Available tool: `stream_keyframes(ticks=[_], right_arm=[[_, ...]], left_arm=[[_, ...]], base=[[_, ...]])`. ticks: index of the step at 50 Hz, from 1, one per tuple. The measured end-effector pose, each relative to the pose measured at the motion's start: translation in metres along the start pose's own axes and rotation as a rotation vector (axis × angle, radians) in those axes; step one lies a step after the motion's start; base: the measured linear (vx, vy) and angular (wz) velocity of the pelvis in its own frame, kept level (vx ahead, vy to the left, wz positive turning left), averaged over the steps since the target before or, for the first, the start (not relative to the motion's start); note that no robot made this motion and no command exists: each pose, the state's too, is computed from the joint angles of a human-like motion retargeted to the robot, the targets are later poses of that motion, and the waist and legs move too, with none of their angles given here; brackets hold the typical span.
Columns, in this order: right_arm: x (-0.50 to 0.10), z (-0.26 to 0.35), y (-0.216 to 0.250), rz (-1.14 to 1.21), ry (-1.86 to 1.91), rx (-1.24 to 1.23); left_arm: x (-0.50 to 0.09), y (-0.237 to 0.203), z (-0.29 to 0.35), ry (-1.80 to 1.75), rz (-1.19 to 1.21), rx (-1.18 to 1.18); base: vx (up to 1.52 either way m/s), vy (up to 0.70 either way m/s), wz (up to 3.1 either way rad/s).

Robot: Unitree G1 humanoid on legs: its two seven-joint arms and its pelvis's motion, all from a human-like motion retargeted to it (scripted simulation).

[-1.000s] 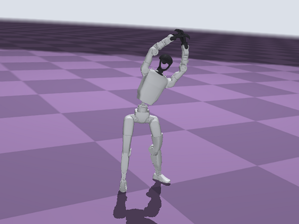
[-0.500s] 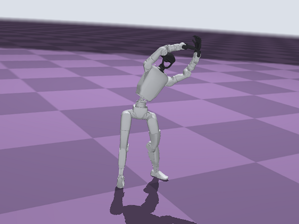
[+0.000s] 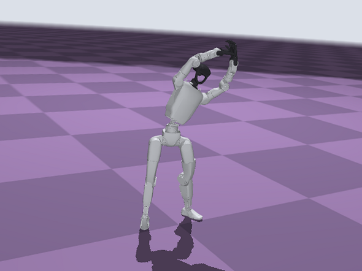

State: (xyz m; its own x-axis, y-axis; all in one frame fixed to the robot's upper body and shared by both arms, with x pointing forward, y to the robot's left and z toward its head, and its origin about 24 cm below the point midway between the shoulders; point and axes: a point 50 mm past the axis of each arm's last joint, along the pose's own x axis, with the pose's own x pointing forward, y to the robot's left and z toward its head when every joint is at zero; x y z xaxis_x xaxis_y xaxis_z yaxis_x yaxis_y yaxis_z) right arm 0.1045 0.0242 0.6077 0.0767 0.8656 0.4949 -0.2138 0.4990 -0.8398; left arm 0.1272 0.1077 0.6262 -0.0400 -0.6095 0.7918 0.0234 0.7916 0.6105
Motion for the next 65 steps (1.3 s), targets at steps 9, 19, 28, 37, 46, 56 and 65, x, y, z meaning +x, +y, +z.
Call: stream_keyframes(ticks=[9,19,28,37,46,56,65], right_arm=[[-0.027,-0.013,-0.03,-0.098,0.016,0.067],[-0.037,-0.009,-0.042,-0.136,0.011,0.071],[-0.051,-0.013,-0.052,-0.162,0.005,0.105],[-0.063,-0.011,-0.064,-0.2,-0.021,0.154],[-0.073,-0.013,-0.074,-0.247,-0.06,0.196],[-0.087,-0.028,-0.082,-0.301,-0.079,0.236],[-0.101,-0.041,-0.089,-0.342,-0.106,0.311]], left_arm=[[0.019,-0.03,0.0,0.004,-0.082,0.014],[0.028,-0.041,0.005,-0.023,-0.1,-0.007],[0.034,-0.051,0.009,-0.023,-0.136,0.007],[0.045,-0.064,0.02,-0.03,-0.183,0.021],[0.053,-0.076,0.024,-0.003,-0.237,0.033],[0.056,-0.092,0.018,0.04,-0.298,0.046],[0.059,-0.108,0.012,0.085,-0.368,0.079]], base=[[0.0,0.15,0.36],[-0.02,0.06,0.15],[0.0,0.0,0.0],[0.0,-0.03,0.04],[0.01,-0.08,0.01],[0.02,-0.07,-0.1],[0.0,-0.01,-0.03]])
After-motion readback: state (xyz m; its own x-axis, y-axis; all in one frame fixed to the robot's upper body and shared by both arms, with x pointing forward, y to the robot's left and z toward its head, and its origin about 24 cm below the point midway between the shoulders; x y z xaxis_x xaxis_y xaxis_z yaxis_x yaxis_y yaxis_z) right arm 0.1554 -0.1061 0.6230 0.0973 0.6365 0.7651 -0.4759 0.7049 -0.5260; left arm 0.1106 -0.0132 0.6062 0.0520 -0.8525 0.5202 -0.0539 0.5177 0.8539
